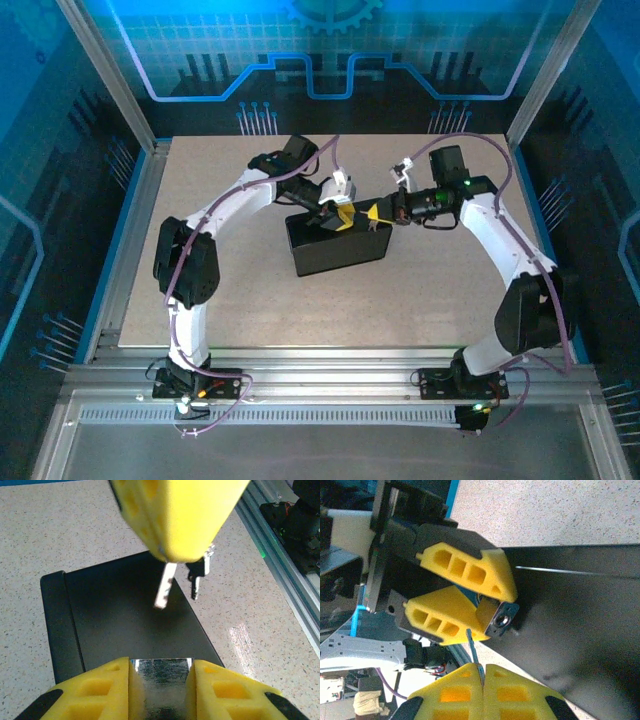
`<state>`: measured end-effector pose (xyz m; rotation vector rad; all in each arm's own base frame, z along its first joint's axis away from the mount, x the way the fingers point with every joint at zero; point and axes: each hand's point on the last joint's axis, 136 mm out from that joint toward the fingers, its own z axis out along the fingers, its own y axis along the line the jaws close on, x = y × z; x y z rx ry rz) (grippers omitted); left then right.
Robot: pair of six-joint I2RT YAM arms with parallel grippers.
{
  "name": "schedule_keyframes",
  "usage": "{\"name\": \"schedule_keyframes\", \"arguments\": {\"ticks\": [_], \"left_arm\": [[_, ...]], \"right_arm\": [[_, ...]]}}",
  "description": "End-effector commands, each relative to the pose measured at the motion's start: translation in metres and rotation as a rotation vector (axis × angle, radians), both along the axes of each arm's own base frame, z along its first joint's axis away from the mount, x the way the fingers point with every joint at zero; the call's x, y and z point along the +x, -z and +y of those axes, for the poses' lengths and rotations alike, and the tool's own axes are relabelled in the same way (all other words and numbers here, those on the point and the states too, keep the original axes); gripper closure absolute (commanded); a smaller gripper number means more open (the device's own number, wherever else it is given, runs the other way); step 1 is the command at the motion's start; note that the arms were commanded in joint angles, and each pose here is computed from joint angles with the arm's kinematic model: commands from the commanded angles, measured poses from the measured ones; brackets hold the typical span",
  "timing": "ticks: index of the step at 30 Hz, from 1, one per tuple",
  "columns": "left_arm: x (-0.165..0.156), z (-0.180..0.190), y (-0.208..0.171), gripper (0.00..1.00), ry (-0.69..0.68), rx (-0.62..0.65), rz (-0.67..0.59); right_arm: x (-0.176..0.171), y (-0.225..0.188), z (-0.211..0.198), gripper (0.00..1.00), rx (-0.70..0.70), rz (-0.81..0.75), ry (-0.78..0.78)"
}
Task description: Unlock the padlock with the key
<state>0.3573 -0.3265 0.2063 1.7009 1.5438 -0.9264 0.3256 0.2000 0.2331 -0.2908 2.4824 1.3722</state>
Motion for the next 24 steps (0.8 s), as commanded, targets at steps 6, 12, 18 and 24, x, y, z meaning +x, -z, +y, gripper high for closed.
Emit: {"name": "schedule_keyframes", "arguments": {"ticks": [6, 12, 18, 24], "left_arm": [[-0.013, -0.003, -0.050, 0.89, 0.071, -0.152, -0.097], [-0.012, -0.004, -0.049, 0.89, 0.072, -0.153, -0.100], [-0.013, -0.004, -0.047, 0.89, 0.074, -0.151, -0.096], [-0.013, -0.004, -0.048, 0.89, 0.074, -0.151, -0.095]], "right_arm": [[-0.004, 0.011, 0.007, 1.00, 0.009, 0.055, -0.078], [-0.005, 0.010, 0.010, 1.00, 0.029, 0.050, -0.103], [-0.009, 0.011, 0.016, 1.00, 0.042, 0.052, -0.128], [-0.009, 0.013, 0.019, 1.00, 0.042, 0.056, -0.139]]}}
